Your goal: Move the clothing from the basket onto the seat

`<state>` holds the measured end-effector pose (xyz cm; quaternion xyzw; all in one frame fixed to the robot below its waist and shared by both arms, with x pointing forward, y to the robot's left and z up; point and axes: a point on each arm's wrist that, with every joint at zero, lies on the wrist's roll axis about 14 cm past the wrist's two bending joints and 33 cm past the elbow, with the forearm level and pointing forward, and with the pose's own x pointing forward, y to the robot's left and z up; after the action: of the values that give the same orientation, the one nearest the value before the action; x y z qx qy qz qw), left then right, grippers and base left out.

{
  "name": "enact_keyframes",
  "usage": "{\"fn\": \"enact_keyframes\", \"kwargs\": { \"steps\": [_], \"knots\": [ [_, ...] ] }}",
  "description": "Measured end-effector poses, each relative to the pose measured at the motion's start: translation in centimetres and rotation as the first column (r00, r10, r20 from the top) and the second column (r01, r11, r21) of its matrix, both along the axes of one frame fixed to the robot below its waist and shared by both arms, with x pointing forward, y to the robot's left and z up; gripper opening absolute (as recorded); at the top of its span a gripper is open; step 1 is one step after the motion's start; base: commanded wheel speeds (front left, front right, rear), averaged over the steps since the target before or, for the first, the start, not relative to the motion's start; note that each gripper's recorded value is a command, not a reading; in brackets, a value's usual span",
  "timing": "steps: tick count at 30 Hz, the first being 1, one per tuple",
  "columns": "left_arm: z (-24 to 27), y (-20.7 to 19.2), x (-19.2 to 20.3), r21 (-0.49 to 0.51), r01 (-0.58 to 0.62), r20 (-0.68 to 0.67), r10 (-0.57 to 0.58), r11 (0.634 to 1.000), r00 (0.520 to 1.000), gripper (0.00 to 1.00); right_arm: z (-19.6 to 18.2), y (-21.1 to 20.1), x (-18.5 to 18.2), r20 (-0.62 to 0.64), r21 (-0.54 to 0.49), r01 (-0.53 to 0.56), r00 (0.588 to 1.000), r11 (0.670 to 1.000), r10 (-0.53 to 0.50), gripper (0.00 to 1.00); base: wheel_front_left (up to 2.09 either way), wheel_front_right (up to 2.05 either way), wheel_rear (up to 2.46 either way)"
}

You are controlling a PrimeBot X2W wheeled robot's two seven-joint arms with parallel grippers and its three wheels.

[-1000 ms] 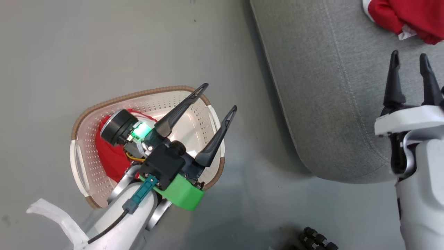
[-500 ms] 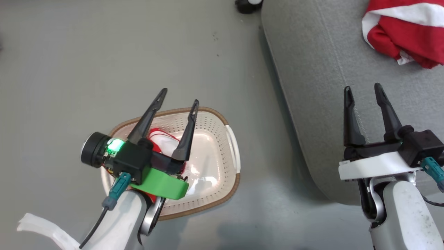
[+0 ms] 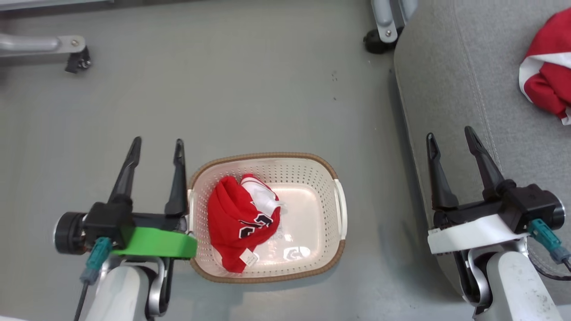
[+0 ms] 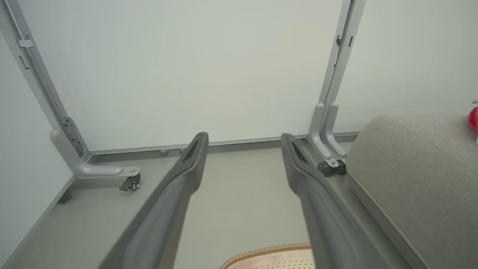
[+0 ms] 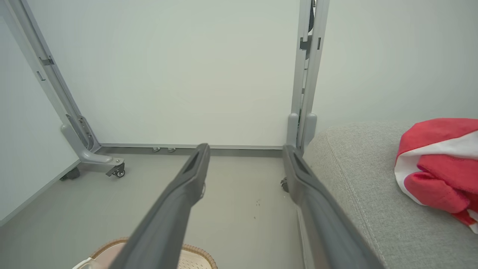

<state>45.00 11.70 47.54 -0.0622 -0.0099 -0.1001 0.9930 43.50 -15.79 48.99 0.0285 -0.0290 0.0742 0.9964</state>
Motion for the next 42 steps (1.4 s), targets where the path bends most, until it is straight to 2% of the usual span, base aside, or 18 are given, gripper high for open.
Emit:
{"fn": "enact_keyframes", "kwargs": {
  "steps": [4, 12, 27, 42],
  "knots": [
    [0.7, 2.5, -1.1, 0.016, -0.064, 0.014, 0.064, 0.998, 0.998, 1.00, 0.7, 0.9, -0.5, 0.008, 0.008, -0.024, 1.000, 1.000, 0.024, 1.00, 0.00, 0.00, 0.00],
    [0.9, 3.8, -3.8, 0.040, -0.089, 0.010, 0.089, 0.995, 0.996, 1.00, 1.4, 1.2, -2.5, 0.001, 0.024, -0.033, 0.999, 0.999, 0.033, 1.00, 0.00, 0.00, 0.00],
    [1.0, 4.3, -6.9, 0.044, -0.098, 0.000, 0.098, 0.994, 0.995, 1.00, 2.3, 1.1, -6.1, -0.014, 0.048, -0.021, 1.000, 0.999, 0.021, 1.00, 0.00, 0.00, 0.00],
    [0.2, 3.9, -7.6, 0.046, -0.085, -0.025, 0.086, 0.995, 0.996, 1.00, 2.9, 1.3, -6.6, -0.005, 0.051, -0.024, 1.000, 0.998, 0.024, 1.00, 0.00, 0.00, 0.00]
  ]
}}
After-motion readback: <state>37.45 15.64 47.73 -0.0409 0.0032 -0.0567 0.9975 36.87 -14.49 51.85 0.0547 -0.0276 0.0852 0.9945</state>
